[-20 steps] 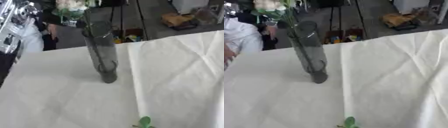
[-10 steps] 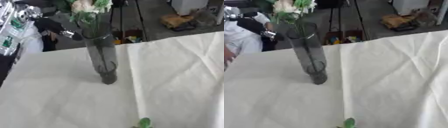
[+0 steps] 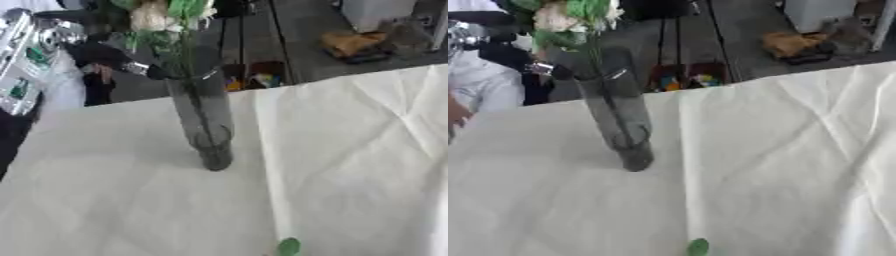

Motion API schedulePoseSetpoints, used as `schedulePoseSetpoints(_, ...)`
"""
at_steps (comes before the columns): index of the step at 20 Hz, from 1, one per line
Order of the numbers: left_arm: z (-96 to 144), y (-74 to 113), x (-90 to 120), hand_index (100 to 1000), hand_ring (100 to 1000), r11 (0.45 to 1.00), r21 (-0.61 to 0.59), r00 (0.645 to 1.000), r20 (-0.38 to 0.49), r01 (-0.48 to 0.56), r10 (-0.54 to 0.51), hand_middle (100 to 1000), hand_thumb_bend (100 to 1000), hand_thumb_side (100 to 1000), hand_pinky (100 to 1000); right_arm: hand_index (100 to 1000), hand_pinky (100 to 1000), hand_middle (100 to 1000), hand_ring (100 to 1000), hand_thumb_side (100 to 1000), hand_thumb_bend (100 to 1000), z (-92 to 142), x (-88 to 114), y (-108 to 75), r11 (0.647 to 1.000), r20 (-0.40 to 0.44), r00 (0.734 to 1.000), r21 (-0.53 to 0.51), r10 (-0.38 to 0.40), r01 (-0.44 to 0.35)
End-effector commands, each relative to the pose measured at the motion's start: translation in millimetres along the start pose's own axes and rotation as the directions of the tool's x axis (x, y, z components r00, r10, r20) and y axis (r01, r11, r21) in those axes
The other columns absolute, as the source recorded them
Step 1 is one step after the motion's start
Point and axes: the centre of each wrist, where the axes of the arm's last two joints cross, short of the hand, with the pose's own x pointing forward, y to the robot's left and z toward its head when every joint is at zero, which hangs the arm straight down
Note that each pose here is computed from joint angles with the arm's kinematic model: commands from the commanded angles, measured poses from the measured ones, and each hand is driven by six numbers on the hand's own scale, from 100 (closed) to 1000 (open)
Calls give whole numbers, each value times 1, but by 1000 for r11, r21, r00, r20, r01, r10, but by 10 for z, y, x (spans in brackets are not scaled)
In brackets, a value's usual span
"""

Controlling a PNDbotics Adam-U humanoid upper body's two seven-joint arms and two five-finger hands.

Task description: Arrange flowers into the vase.

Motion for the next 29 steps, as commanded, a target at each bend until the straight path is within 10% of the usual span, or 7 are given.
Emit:
schedulePoseSetpoints(1, 86, 147, -63, 959, 1000, 999, 32, 1000, -27, 3, -2, 977, 1000, 893, 1000, 830, 668, 554, 787, 1000, 100, -84, 43, -22, 1000, 32, 999, 3, -7, 7)
schedulePoseSetpoints(19, 187, 141, -265, 931, 1000, 995, 48, 991, -109, 84, -78, 959, 1000, 923, 1000, 829, 668, 556, 787, 1000, 100, -70, 34, -48, 1000, 23, 1000, -6, 4, -4)
schedulePoseSetpoints(29, 757, 271, -325, 924, 1000, 979, 205, 1000, -30, 0, 7, 916, 1000, 1000, 1000, 829, 668, 560, 785, 1000, 100, -83, 27, -74, 999, 28, 999, -35, 19, -18)
